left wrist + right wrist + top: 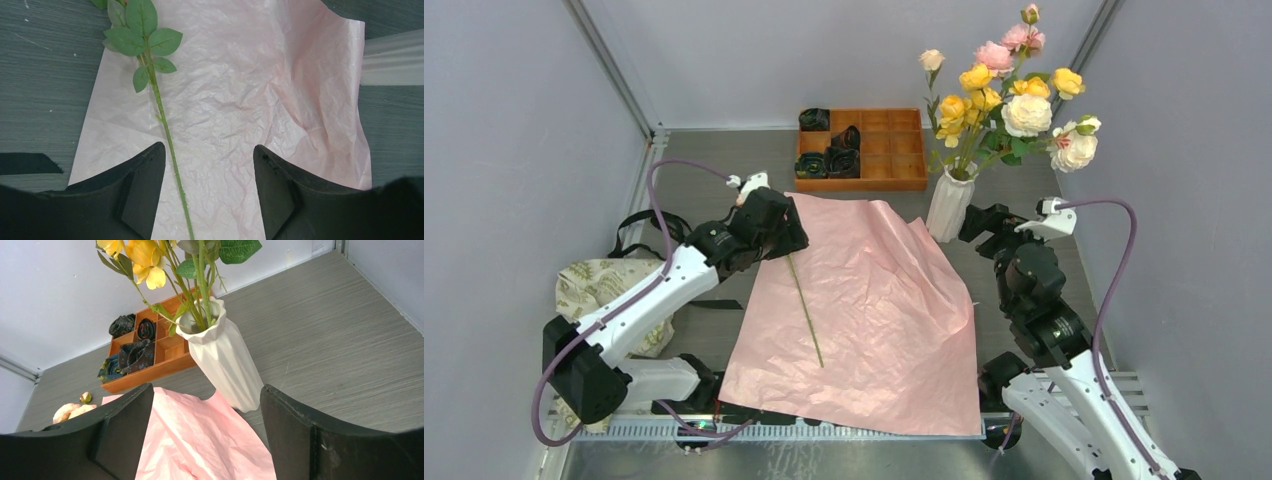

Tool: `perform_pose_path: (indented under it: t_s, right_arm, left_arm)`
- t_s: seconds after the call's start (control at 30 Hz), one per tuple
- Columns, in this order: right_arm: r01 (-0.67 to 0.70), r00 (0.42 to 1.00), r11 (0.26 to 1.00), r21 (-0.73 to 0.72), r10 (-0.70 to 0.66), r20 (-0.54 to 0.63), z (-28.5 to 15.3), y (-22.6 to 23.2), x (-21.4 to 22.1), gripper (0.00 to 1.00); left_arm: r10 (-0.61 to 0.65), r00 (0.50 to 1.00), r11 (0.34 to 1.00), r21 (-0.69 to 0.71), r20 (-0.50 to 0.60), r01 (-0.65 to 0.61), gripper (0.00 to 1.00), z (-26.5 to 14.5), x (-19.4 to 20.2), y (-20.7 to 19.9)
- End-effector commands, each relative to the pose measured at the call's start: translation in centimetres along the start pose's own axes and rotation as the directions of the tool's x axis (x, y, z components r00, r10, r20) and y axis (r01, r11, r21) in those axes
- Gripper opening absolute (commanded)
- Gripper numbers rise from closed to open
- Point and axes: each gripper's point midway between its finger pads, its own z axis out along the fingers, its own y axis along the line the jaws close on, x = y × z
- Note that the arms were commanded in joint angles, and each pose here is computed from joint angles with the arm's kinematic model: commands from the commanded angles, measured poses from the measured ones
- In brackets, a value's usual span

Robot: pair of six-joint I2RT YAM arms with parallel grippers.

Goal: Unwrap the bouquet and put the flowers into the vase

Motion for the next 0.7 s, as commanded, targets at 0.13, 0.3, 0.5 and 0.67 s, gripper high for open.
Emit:
perform_pose_path:
  t_s: [0.13,0.3,0.5,0.67]
  right_arm:
    - [-0.103,0.995,0.991,-0.083,0.101,-0.02,-2.5,1.0,-1.3,0.82]
    - [-0.152,0.988,0.979,-0.139,0.15,-0.022,-3.7,1.7,-2.2,0.82]
    - [-0.17,0.985,0.968,-0.187,0.172,-0.008,-4.7,2.5,-3.9,0.82]
    - [-0.184,0.983,0.961,-0.208,0.182,-0.026,-5.0,2.8,-3.6,0.82]
  left_arm:
    - [-0.072,0.997,0.997,0.033,-0.04,0.073,0.65,2.2,-0.1,-0.5]
    - [-0.097,0.989,0.993,-0.079,-0.114,0.088,0.65,4.7,0.8,1.7]
    - [-0.133,0.965,0.97,-0.229,-0.226,0.08,0.67,8.8,1.9,4.8]
    - [-0.15,0.955,0.956,-0.282,-0.254,0.076,0.66,11.8,1.9,5.5]
